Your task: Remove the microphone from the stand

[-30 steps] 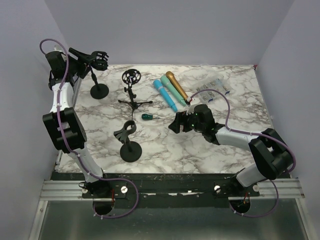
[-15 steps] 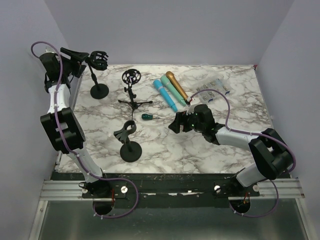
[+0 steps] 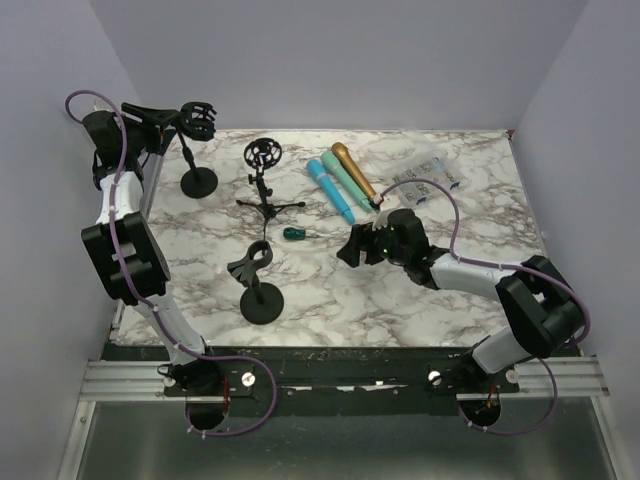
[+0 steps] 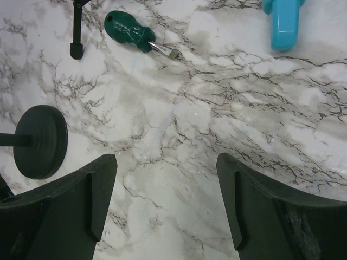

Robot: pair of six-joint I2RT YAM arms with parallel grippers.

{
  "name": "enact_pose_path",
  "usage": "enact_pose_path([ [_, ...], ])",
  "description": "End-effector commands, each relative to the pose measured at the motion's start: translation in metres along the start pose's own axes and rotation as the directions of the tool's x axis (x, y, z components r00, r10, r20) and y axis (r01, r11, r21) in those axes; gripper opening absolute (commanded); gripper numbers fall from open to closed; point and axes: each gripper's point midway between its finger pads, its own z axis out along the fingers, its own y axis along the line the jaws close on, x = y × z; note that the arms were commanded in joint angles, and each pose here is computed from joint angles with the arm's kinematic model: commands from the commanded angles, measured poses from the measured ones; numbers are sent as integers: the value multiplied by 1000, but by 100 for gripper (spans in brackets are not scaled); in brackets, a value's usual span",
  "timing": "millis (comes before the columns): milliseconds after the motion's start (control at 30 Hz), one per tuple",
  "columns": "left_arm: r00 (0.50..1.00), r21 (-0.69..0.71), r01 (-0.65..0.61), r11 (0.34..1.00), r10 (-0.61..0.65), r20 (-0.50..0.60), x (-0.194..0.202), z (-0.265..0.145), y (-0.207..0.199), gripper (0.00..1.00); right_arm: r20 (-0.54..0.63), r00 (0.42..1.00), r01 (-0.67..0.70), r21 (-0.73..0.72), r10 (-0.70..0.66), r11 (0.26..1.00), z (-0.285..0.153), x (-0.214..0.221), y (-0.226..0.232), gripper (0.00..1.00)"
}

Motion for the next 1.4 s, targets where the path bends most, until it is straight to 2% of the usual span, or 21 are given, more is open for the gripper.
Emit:
enact_pose_path([
  [0, 1000, 5, 8, 1000, -8, -13, 1, 1, 5, 55, 19, 1000, 21, -6, -21, 1000, 4, -3, 1, 82],
  [233, 1000, -8, 21, 1000, -21, -8, 0, 5, 11, 38, 19, 1000, 21, -1, -21, 1000, 4, -3, 0, 82],
  [300, 1000, -13, 20, 1000, -20, -11, 0, 5, 12, 29, 21, 1000, 22, -3, -22, 1000, 4, -4, 1, 82],
  [467, 1000, -48, -2, 999, 1, -26, 5, 6, 20, 22, 20, 1000, 21, -4, -21, 1000, 4, -3, 1, 82],
  [733, 999, -221, -21, 975, 10, -49, 25, 10, 82, 6, 19, 1000, 20, -3, -20, 1000, 4, -3, 1, 82],
  [1067, 996, -407, -5, 914, -31, -82, 48, 7, 156, 0, 13, 1000, 17, -4, -17, 1000, 6, -1, 0, 82],
  [1367, 992, -544, -33, 839, -40, -123, 66, -1, 201, 0, 9, 1000, 15, -3, -15, 1000, 8, 0, -1, 82],
])
